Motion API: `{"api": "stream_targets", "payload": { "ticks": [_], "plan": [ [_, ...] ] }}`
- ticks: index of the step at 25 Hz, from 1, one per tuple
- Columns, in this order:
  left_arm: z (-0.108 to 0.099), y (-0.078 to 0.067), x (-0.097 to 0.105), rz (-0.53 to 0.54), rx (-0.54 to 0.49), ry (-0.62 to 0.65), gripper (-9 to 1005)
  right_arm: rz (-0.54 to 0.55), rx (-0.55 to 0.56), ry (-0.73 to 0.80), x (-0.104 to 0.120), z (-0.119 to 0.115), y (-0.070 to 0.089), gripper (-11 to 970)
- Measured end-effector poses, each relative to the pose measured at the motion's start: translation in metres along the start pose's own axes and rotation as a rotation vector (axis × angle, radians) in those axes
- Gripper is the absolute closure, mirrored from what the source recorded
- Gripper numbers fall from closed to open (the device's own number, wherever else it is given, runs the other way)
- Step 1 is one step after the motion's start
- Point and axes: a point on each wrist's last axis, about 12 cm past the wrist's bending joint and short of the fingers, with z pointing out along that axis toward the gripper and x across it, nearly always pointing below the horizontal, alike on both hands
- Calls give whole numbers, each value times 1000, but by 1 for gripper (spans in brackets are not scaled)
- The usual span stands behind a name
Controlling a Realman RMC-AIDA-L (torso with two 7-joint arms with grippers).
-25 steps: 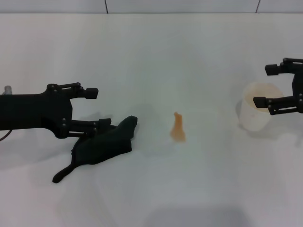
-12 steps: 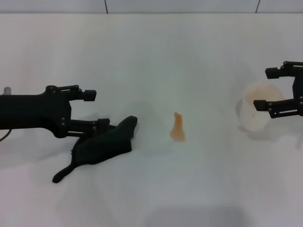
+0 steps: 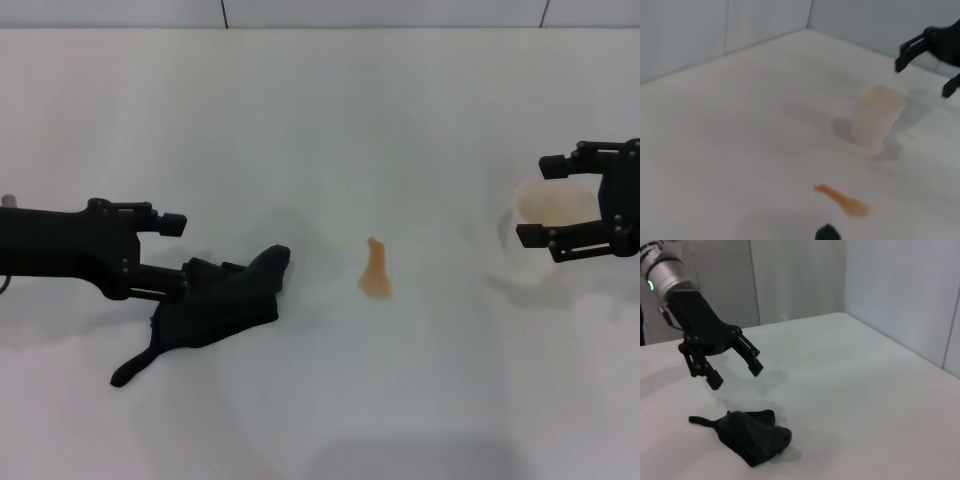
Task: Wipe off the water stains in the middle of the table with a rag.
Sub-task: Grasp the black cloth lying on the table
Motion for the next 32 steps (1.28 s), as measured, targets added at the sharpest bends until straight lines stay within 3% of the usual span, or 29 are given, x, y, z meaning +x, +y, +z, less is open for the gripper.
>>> {"api": "stream_targets", "payload": {
  "ticks": [11,22,32],
  "plan": [
    [5,8,7,-30,-56,50,116,3,-21,-7,-5,8,3,89],
    [31,18,13,-37,-45,54,116,14,-37,-8,-6,10,6,89],
    [54,13,16,-31,-9,69,117,5,-48,-7,-8,12,8,90]
  ]
}}
